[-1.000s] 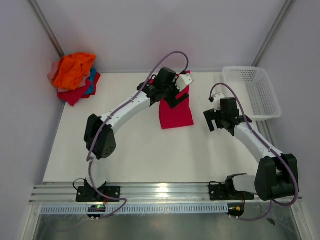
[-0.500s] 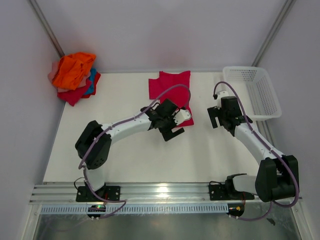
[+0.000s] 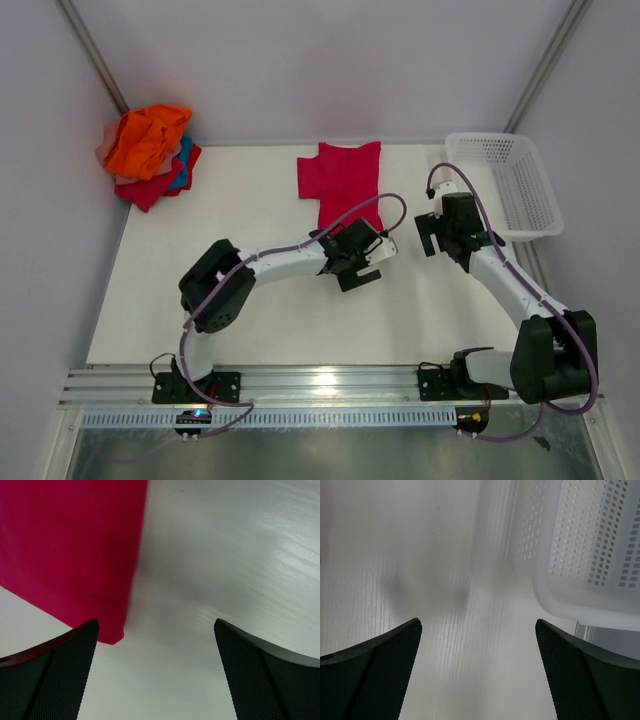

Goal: Fold and stack the t-shirts
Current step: Grab one side of the 2/3 rectangular tshirt with left arm, then fold the long partially folded tshirt into a neat square

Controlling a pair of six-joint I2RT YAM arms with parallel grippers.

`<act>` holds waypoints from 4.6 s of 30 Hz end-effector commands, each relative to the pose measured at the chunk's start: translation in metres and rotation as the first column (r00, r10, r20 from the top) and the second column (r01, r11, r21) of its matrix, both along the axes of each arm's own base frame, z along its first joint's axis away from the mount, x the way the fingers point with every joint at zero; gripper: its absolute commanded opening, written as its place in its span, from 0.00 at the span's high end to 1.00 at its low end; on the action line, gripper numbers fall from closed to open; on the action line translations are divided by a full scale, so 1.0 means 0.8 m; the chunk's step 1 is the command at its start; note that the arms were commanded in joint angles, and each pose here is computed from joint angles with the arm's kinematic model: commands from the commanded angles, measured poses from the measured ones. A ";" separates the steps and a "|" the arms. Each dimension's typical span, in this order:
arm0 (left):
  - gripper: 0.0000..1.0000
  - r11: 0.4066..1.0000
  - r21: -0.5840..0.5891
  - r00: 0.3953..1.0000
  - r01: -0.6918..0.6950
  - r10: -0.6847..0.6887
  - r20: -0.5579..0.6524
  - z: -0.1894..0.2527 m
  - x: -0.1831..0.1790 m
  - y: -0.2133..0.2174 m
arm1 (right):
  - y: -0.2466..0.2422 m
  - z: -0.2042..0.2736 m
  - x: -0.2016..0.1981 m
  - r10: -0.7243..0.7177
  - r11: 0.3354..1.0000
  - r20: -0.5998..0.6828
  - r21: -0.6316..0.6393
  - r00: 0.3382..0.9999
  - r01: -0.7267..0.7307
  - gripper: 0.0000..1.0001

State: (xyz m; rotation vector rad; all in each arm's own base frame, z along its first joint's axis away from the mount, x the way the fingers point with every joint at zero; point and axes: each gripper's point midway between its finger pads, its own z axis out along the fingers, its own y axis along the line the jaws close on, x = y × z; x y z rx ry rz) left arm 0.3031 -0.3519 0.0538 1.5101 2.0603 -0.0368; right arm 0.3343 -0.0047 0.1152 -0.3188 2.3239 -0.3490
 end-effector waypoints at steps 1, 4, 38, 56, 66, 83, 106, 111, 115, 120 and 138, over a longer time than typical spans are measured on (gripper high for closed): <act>0.01 1.000 -0.009 0.993 -0.010 0.011 0.118 0.009 0.026 -0.021 | 0.007 0.024 0.012 0.004 1.000 0.070 0.028 0.998 -0.006 0.01; 0.01 1.000 0.001 0.990 -0.017 0.016 0.141 0.002 0.032 -0.023 | 0.009 0.025 0.012 0.008 0.999 0.071 0.032 0.997 -0.011 0.01; 0.89 0.994 0.111 0.989 0.000 -0.017 0.149 -0.049 0.037 -0.021 | 0.014 0.021 0.010 0.030 0.998 0.053 0.046 0.998 -0.033 0.01; 1.00 0.998 -0.025 0.997 0.053 -0.055 -0.062 0.006 -0.026 -0.025 | 0.014 0.025 0.010 0.029 0.998 0.062 0.046 0.998 -0.032 0.01; 1.00 0.984 -0.126 0.949 0.124 -0.155 -0.275 0.073 -0.098 -0.019 | 0.012 0.030 0.009 0.022 0.999 0.075 0.047 0.997 -0.026 0.01; 1.00 0.973 -0.163 0.985 0.165 -0.172 -0.027 0.203 0.000 -0.049 | 0.006 0.036 0.009 0.002 1.000 0.093 0.030 0.996 -0.004 0.01; 1.00 0.983 -0.174 0.979 -0.052 0.084 0.184 0.172 0.213 -0.012 | 0.007 0.028 0.007 0.004 1.000 0.070 0.030 0.998 -0.006 0.01; 1.00 0.983 -0.170 0.969 -0.068 0.106 0.224 0.156 0.248 -0.009 | 0.009 0.022 0.008 0.008 0.999 0.053 0.035 0.999 -0.010 0.01; 1.00 0.985 -0.153 0.958 -0.077 0.116 0.263 0.140 0.268 -0.009 | 0.010 0.018 0.008 0.012 0.999 0.041 0.037 0.999 -0.014 0.01; 1.00 0.981 -0.163 0.938 -0.101 0.149 0.313 0.129 0.294 -0.008 | 0.012 0.011 0.007 0.017 0.999 0.024 0.044 1.000 -0.018 0.01; 1.00 0.977 -0.187 0.859 -0.101 0.181 0.478 0.141 0.358 0.001 | 0.020 -0.009 0.005 0.034 0.997 -0.042 0.068 0.999 -0.031 0.01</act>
